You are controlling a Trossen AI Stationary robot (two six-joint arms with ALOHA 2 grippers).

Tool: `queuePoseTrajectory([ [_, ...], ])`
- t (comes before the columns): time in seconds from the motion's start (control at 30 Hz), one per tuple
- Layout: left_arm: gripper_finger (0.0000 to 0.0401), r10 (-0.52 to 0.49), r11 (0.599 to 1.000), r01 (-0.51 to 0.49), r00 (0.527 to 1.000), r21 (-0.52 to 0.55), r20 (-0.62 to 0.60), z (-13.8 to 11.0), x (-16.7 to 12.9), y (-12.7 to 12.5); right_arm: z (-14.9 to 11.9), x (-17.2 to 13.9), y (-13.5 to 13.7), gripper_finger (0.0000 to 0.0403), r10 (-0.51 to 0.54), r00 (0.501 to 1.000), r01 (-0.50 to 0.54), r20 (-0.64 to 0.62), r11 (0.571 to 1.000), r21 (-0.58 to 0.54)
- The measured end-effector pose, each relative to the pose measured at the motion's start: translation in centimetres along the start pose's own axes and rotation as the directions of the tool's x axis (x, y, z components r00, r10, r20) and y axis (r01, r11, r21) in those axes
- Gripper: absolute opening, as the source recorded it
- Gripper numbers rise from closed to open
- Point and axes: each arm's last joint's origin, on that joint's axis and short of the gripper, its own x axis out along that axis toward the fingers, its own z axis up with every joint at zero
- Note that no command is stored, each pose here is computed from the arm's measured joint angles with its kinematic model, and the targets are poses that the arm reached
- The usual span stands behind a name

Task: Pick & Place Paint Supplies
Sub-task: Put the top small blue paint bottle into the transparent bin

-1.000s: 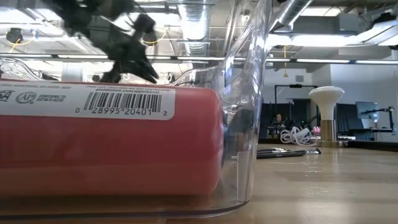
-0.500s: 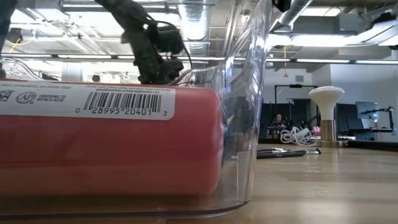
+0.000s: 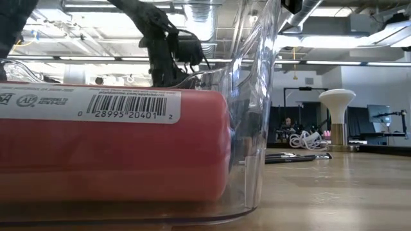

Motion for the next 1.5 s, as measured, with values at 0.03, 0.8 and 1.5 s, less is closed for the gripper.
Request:
queuePoseTrajectory([
  [0.03, 0.0211, 0.017, 1.000, -0.017, 1.000, -0.008, 0.000, 0.0, 0.2, 0.0, 0.0, 0.0, 0.0, 0.0000, 0.000, 1.000, 0.000, 0.000, 1.000, 0.001],
  [0.8, 0.0178, -0.004, 0.973, -0.012, 0.998, -0.231, -0.065, 0.2, -0.9, 0.9, 0.5, 0.2, -0.4, 0.0000, -0.007, 1.000, 0.006, 0.025, 0.998, 0.063],
  [1.5, 0.0189, -0.018, 0.986, -0.028, 0.962, -0.166, -0.271, -3.5, 1.8, 1.0, 0.0, 0.0, 0.1, 0.0000, 0.005, 1.000, -0.005, 0.004, 0.997, 0.073],
])
